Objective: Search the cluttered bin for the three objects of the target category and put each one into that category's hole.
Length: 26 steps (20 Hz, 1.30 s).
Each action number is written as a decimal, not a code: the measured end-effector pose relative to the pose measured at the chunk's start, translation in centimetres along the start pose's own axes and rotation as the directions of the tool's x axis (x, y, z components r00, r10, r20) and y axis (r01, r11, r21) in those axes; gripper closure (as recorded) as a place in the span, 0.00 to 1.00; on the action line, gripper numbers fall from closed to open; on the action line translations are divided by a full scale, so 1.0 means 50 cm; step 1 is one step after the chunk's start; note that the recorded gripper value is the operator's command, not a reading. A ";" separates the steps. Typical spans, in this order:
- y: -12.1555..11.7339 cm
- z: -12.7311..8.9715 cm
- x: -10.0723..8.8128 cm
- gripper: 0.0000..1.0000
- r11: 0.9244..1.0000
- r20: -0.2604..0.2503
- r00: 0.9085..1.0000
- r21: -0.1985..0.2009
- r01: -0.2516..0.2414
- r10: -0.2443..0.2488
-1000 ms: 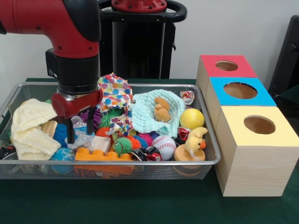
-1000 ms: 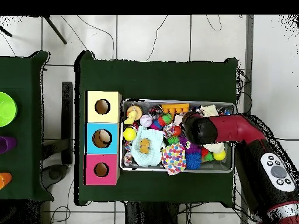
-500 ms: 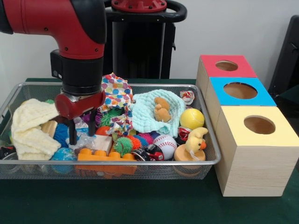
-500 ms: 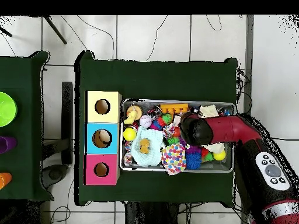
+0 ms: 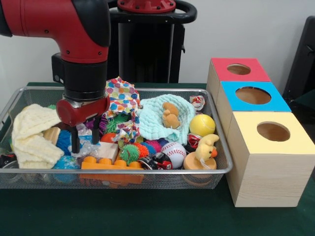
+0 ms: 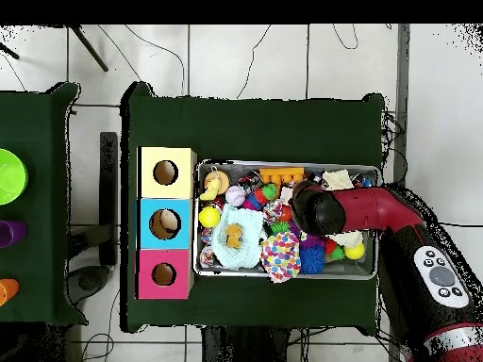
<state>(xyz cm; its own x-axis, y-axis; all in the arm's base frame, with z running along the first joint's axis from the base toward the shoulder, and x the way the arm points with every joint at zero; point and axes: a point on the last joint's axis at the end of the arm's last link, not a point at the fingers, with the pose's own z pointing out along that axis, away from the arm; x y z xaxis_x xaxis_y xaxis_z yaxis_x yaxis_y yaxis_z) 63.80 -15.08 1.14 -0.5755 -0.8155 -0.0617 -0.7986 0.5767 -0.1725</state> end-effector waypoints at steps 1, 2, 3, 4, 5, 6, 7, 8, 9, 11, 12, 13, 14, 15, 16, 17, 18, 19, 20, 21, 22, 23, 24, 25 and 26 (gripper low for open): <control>0.000 0.000 0.000 0.00 1.000 0.000 1.000 0.000 -0.001 0.001; 0.000 0.000 0.000 0.00 1.000 0.000 1.000 -0.001 -0.002 0.002; 0.000 0.000 0.000 0.00 1.000 0.001 1.000 -0.001 -0.003 0.003; -0.001 0.001 0.001 0.00 1.000 0.001 1.000 -0.002 -0.005 0.005; -0.001 0.001 0.001 0.00 1.000 0.002 1.000 -0.002 -0.007 0.007; -0.001 0.001 0.002 0.00 1.000 0.002 1.000 -0.003 -0.008 0.008; -0.002 0.001 0.002 0.00 1.000 0.003 1.000 -0.003 -0.010 0.010; -0.003 0.001 0.004 0.00 1.000 0.004 1.000 -0.005 -0.015 0.015; -0.003 0.001 0.004 0.00 1.000 0.004 1.000 -0.006 -0.017 0.017; -0.004 0.002 0.006 0.00 1.000 0.005 1.000 -0.007 -0.022 0.022; -0.010 0.005 0.008 0.00 0.999 0.010 0.999 -0.010 -0.037 0.037; -0.012 0.006 0.009 0.00 0.999 0.012 0.999 -0.012 -0.044 0.044; -0.014 0.007 0.010 0.00 0.999 0.012 0.999 -0.013 -0.048 0.048; -0.019 0.009 0.013 0.00 0.998 0.014 0.998 -0.015 -0.059 0.060; -0.023 0.012 0.015 0.00 0.998 0.015 0.998 -0.016 -0.066 0.067; -0.027 0.015 0.018 0.00 0.997 0.015 0.997 -0.016 -0.073 0.073; -0.030 0.017 0.020 0.00 0.997 0.016 0.997 -0.015 -0.076 0.077; -0.035 0.021 0.023 0.00 0.997 0.016 0.996 -0.014 -0.082 0.082; -0.036 0.022 0.024 0.00 0.996 0.017 0.996 -0.013 -0.084 0.084; -0.037 0.023 0.026 0.00 0.996 0.017 0.996 -0.013 -0.087 0.087; -0.039 0.025 0.028 0.00 0.996 0.017 0.996 -0.013 -0.089 0.089; -0.040 0.025 0.029 0.00 0.996 0.018 0.996 -0.014 -0.092 0.092; -0.041 0.026 0.030 0.00 0.995 0.019 0.995 -0.014 -0.094 0.094; -0.042 0.026 0.032 0.00 0.995 0.020 0.995 -0.015 -0.098 0.099; -0.043 0.026 0.033 0.00 0.995 0.020 0.995 -0.015 -0.100 0.100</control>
<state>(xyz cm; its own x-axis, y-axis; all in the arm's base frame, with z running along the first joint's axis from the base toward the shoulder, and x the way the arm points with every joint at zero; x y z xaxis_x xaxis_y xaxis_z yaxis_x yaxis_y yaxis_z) 64.79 -17.74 0.12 -0.6488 -0.7546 -0.0986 -0.7398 0.6557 -0.1509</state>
